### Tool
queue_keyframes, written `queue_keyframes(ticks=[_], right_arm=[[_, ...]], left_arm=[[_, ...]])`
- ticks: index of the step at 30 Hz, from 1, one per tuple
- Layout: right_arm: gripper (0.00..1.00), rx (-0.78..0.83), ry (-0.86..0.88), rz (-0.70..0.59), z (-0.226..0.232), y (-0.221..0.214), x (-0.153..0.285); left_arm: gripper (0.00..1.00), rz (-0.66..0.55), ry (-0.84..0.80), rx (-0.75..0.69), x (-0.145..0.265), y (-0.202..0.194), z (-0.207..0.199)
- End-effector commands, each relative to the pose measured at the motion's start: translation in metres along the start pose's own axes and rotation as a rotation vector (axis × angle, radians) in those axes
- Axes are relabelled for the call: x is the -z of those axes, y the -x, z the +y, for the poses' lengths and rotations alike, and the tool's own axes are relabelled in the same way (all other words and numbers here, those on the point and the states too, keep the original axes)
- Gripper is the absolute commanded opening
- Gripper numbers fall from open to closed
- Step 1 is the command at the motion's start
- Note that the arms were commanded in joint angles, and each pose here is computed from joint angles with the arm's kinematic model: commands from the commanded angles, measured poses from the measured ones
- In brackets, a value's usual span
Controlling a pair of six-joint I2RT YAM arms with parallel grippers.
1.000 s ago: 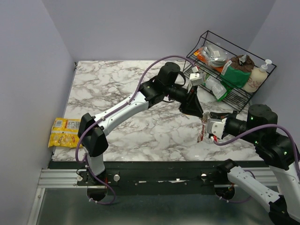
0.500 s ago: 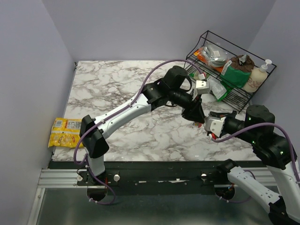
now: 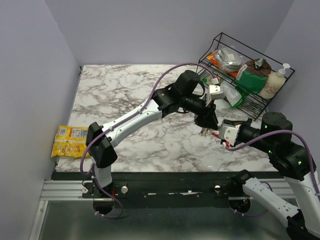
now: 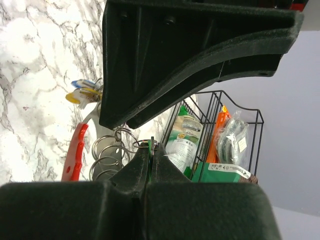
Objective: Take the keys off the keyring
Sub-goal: Remove the key from the keyring.
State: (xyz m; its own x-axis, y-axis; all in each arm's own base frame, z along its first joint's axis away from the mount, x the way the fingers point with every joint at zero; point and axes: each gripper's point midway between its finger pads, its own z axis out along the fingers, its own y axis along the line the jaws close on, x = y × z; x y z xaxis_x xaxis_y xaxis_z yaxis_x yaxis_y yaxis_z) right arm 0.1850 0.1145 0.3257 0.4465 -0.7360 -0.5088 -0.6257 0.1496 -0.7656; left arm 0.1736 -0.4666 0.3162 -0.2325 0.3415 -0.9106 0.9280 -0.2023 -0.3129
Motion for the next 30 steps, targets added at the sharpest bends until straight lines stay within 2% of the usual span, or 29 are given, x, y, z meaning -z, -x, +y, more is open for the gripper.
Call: queue_keyframes(ticks=[1, 12, 18, 23, 25, 28, 30], right_arm=[[0.01, -0.006, -0.025, -0.037, -0.005, 0.007, 0.0], [0.01, -0.008, -0.024, -0.019, -0.005, 0.002, -0.006], [0.01, -0.012, -0.036, -0.028, -0.009, 0.005, -0.004], [0.01, -0.01, -0.041, -0.027, -0.011, 0.006, -0.002], [0.01, -0.011, -0.041, -0.03, -0.012, 0.007, -0.002], [0.01, -0.013, -0.039, -0.028, -0.01, 0.006, -0.002], [0.01, -0.021, -0.033, -0.028, -0.006, 0.005, -0.003]], left_arm=[[0.45, 0.004, 0.027, -0.018, -0.004, 0.004, 0.005], [0.45, -0.013, 0.028, -0.029, -0.002, 0.016, 0.0], [0.35, 0.006, 0.012, -0.026, -0.009, 0.008, -0.003], [0.33, 0.022, 0.002, -0.015, -0.013, 0.003, -0.005], [0.28, 0.021, 0.006, -0.016, -0.013, 0.003, -0.004], [0.04, 0.024, 0.018, -0.042, -0.013, 0.004, -0.001], [0.0, 0.029, 0.025, -0.06, -0.01, 0.002, -0.002]])
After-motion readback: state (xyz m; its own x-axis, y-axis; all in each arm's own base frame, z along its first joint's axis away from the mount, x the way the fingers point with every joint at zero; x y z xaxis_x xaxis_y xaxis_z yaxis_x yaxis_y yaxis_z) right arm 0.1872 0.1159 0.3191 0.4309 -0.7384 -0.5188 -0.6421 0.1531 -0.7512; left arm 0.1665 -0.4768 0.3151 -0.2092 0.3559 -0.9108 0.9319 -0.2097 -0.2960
